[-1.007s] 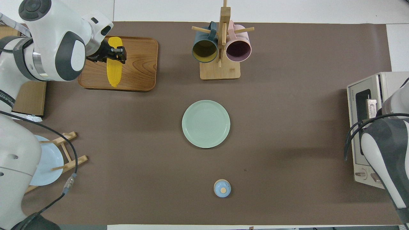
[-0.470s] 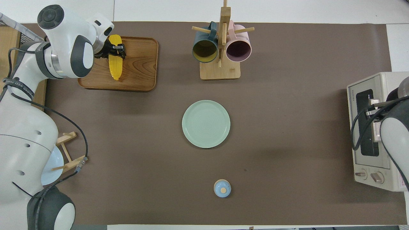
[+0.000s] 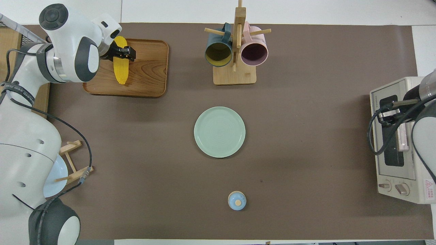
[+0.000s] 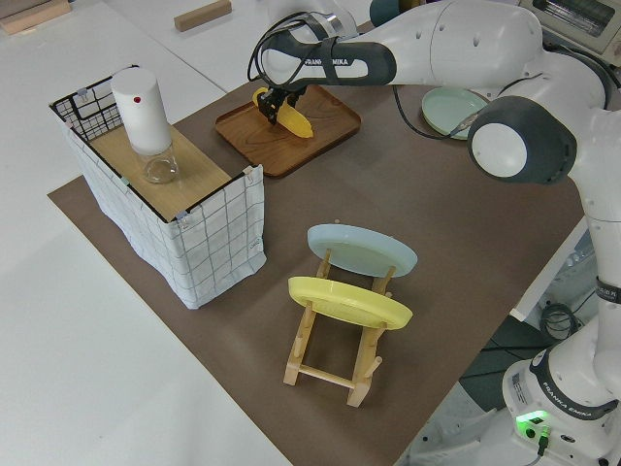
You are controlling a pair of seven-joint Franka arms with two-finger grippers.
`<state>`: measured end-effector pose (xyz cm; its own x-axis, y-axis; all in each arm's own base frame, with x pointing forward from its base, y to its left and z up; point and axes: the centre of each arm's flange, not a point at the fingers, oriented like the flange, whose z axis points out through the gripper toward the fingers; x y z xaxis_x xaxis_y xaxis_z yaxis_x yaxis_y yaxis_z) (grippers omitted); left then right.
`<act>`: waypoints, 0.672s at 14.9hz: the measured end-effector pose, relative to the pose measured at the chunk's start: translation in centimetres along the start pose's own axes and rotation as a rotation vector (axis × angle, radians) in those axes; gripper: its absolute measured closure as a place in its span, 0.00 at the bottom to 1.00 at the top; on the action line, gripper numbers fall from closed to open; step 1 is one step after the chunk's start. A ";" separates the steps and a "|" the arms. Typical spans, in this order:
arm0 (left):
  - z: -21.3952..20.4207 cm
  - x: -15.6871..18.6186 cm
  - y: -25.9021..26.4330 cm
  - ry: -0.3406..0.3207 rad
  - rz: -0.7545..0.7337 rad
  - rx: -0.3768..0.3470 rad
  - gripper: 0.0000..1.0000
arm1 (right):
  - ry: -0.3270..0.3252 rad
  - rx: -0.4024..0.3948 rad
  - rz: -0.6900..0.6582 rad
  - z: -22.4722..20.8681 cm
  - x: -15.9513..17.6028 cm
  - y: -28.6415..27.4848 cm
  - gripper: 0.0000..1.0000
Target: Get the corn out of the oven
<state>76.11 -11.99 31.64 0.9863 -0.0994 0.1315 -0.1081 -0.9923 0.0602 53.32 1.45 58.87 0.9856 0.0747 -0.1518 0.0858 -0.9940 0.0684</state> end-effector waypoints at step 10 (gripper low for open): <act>-18.8 -3.6 -1.5 -0.060 -0.071 0.016 0.00 | -0.009 0.055 -0.005 -0.8 0.0 -1.6 0.53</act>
<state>70.41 -8.73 49.66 0.9972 -0.0322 0.0681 -0.0357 -0.9980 0.0516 53.29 3.05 59.56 0.9838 0.0791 -0.1606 0.0822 -0.9965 0.0133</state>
